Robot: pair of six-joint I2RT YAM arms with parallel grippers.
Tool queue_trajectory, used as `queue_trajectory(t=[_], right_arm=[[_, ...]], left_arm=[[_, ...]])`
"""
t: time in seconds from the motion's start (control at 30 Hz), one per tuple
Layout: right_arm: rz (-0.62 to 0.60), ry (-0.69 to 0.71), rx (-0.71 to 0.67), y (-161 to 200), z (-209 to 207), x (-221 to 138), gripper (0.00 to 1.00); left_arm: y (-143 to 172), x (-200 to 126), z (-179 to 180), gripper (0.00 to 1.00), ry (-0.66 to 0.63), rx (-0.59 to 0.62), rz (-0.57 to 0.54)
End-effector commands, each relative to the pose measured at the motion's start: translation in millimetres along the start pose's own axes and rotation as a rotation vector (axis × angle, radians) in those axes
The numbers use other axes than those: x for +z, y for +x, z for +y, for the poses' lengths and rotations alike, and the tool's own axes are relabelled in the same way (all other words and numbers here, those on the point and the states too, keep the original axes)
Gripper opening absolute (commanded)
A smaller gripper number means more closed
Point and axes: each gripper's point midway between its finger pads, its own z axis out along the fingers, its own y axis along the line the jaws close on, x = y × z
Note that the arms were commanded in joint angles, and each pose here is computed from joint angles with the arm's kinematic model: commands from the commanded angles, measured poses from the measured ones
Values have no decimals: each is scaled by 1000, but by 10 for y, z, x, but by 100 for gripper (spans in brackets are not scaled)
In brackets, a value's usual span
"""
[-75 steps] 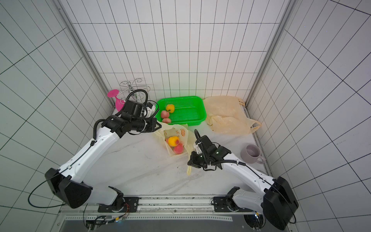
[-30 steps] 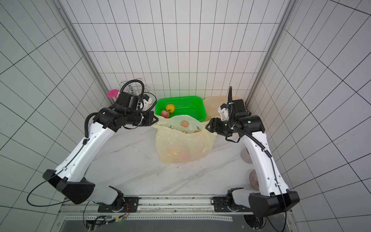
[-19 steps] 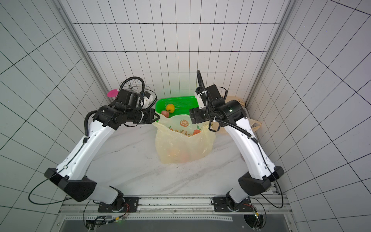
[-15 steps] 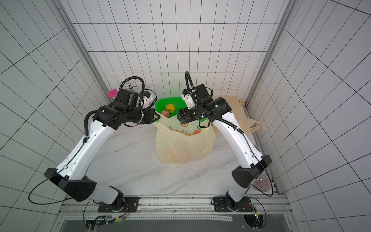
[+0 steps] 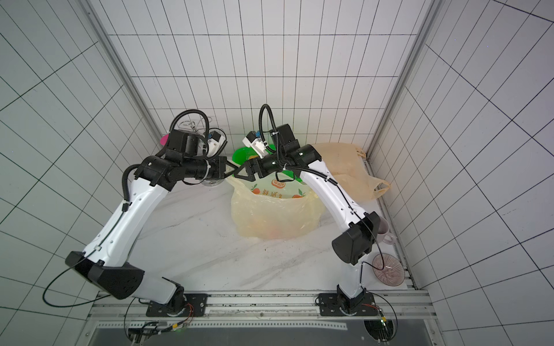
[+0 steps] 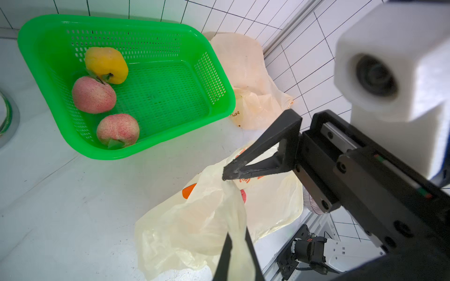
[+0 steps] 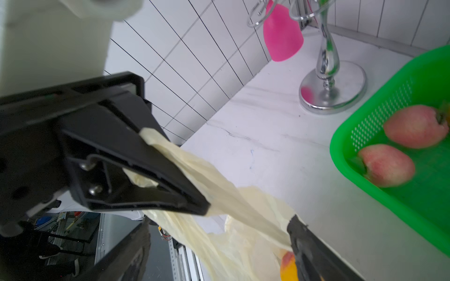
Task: Place the peach into a plastic bag & tie a knot
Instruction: Adjust the plastic bag at the center of the board.
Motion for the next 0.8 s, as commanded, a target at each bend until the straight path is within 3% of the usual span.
queue_trajectory(t=[0.0, 0.23, 0.47, 0.77], right_arm=[[-53, -28, -65, -94, 1, 53, 89], [-123, -42, -29, -282, -122, -6, 89], [-18, -174, 49, 233, -33, 273, 93], [23, -179, 95, 693, 22, 294, 94]], left_arm=[[-3, 56, -32, 0, 42, -3, 7], [72, 44, 42, 0, 24, -21, 11], [-27, -23, 117, 0, 11, -46, -16], [-121, -55, 186, 0, 9, -81, -48]])
